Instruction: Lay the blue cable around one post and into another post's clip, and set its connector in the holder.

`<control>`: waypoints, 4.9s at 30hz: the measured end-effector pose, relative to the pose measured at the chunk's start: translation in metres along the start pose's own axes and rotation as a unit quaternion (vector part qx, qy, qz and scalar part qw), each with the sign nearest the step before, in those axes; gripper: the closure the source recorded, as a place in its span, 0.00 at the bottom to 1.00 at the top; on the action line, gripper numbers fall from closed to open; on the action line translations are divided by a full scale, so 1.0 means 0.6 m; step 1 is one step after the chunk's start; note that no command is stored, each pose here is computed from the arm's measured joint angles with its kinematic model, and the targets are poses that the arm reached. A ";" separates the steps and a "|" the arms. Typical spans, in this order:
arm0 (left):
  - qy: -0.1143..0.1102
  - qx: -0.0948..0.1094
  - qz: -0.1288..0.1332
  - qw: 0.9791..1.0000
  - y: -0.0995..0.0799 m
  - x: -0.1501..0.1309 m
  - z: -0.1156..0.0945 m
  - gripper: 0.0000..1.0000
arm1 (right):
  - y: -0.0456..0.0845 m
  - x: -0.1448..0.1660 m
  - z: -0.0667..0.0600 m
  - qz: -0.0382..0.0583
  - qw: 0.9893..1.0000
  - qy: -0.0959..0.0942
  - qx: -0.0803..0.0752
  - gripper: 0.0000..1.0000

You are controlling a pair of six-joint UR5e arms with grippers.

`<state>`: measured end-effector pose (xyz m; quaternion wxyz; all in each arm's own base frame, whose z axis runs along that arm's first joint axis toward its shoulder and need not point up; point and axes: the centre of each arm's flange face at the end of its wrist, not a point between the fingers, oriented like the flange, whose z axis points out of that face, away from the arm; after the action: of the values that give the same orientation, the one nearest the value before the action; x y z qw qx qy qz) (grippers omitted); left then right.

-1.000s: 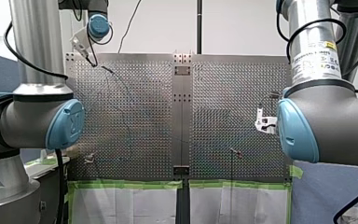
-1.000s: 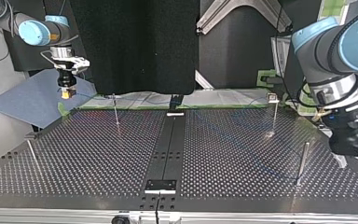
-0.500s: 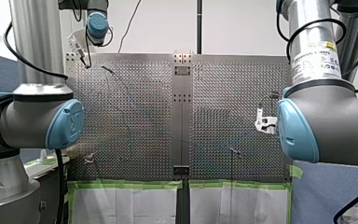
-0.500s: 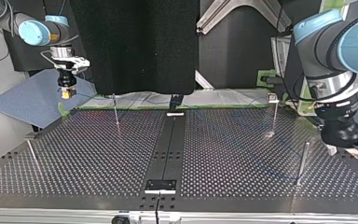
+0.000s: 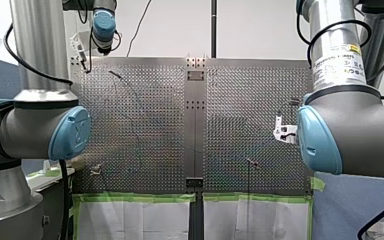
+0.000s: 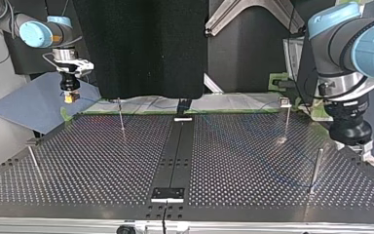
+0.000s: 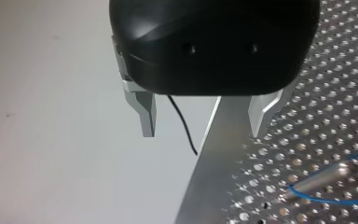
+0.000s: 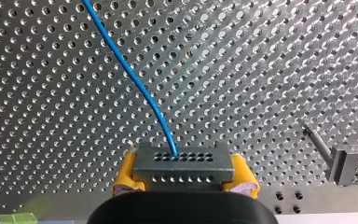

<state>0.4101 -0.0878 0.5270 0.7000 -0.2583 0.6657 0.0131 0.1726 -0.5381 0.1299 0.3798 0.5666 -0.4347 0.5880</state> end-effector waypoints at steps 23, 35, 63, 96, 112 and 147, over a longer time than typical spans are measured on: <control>0.085 -0.022 0.126 0.988 0.020 0.022 -0.031 0.01 | 0.000 0.000 0.000 0.000 1.000 0.000 0.000 1.00; 0.133 -0.026 0.194 0.972 0.030 0.030 -0.050 0.01 | 0.000 0.000 0.000 0.000 1.000 0.000 0.000 1.00; 0.175 -0.020 0.265 0.948 0.036 0.037 -0.069 0.01 | 0.000 0.000 0.000 0.000 1.000 -0.001 0.000 1.00; 0.173 -0.018 0.263 0.949 0.035 0.037 -0.068 0.01 | 0.000 0.000 0.000 -0.001 1.000 0.000 0.000 1.00; 0.143 0.071 0.235 0.959 -0.008 0.064 -0.077 0.01 | 0.000 -0.005 -0.007 -0.002 1.000 -0.020 -0.009 1.00; 0.198 0.225 0.253 0.920 -0.146 0.368 -0.097 0.01 | -0.023 -0.013 -0.057 -0.005 0.999 -0.034 -0.015 1.00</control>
<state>0.4130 -0.2576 0.3509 0.5668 0.0858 0.8193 -0.0115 0.1748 -0.5011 0.1240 0.3765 0.5828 -0.4535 0.5594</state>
